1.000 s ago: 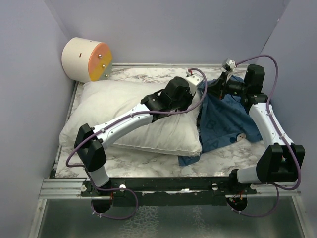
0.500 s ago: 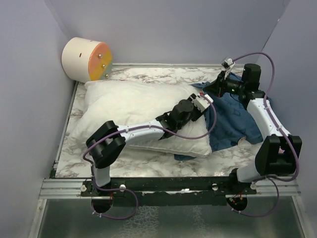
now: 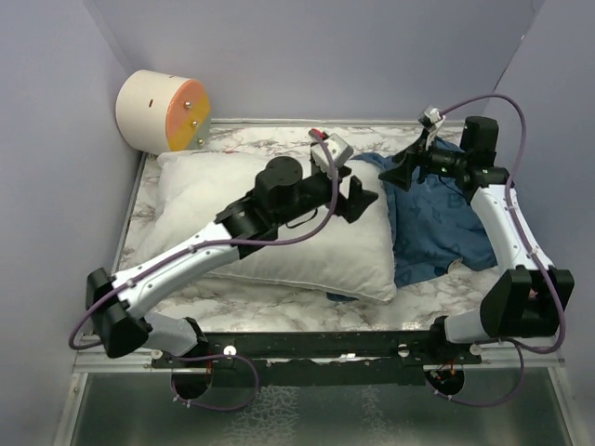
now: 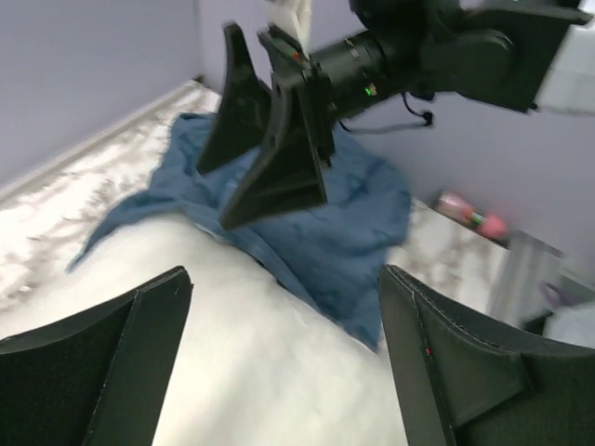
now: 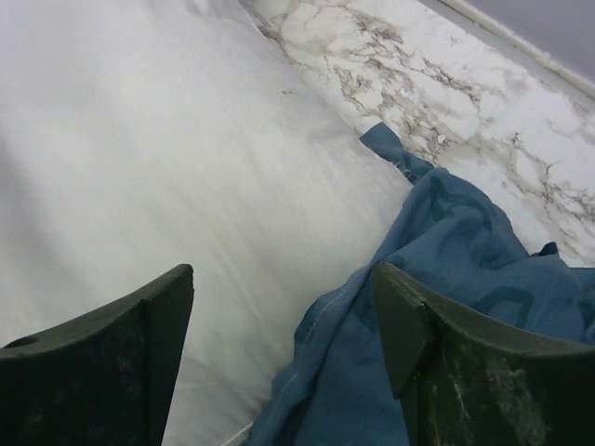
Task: Put the pillow into the pillowcase
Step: Stuff the pillow into the pillowcase.
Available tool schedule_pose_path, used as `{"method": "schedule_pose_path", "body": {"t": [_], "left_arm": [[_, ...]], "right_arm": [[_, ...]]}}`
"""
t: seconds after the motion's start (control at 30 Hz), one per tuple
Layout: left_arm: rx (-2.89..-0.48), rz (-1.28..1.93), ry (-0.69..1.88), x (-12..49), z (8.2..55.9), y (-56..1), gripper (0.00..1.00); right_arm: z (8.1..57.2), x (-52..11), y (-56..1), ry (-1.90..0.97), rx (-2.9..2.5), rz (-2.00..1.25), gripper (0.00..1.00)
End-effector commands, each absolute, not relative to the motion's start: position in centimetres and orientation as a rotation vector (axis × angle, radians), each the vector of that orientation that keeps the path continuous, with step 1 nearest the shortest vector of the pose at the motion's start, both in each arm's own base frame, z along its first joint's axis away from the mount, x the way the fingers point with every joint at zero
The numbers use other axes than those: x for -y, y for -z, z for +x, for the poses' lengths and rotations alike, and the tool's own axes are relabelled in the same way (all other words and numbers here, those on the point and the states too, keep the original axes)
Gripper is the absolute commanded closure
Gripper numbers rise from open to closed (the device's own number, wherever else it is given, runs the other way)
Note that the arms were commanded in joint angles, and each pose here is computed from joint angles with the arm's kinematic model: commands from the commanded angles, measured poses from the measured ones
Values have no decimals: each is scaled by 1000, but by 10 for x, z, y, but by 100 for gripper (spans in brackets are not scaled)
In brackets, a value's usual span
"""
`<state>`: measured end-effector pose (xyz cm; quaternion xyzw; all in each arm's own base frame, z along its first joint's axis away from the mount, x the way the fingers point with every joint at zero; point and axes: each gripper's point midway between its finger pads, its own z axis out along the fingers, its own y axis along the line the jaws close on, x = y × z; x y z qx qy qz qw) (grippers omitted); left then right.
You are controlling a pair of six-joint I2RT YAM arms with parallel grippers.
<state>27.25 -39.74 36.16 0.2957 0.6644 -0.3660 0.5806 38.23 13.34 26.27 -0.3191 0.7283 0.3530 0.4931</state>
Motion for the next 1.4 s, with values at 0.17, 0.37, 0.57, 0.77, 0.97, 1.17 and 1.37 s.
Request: {"method": "schedule_pose_path", "body": {"t": [0.17,0.37,0.57,0.77,0.97,1.17,1.37], "left_arm": [[-1578,1060,886,393,120,-277,16],[-1283,1261,678,383,77,-230,12],[-1150,1385,508,380,86,-226,5],[-1040,1545,318,399,103,-217,3],[-1087,1644,276,416,147,-210,2],[-1020,1738,350,429,161,-194,2],[-1035,1766,349,438,174,-161,4]], "right_arm": [[313,-122,-291,-743,-1722,-818,14],[294,-94,-253,-707,-1740,-691,14],[297,-78,-226,-647,-1803,-620,15],[305,-66,-209,-597,-1875,-541,16],[295,-72,-202,-603,-1841,-603,12],[277,-87,-194,-677,-1769,-701,13],[278,-88,-195,-703,-1786,-736,13]]}}
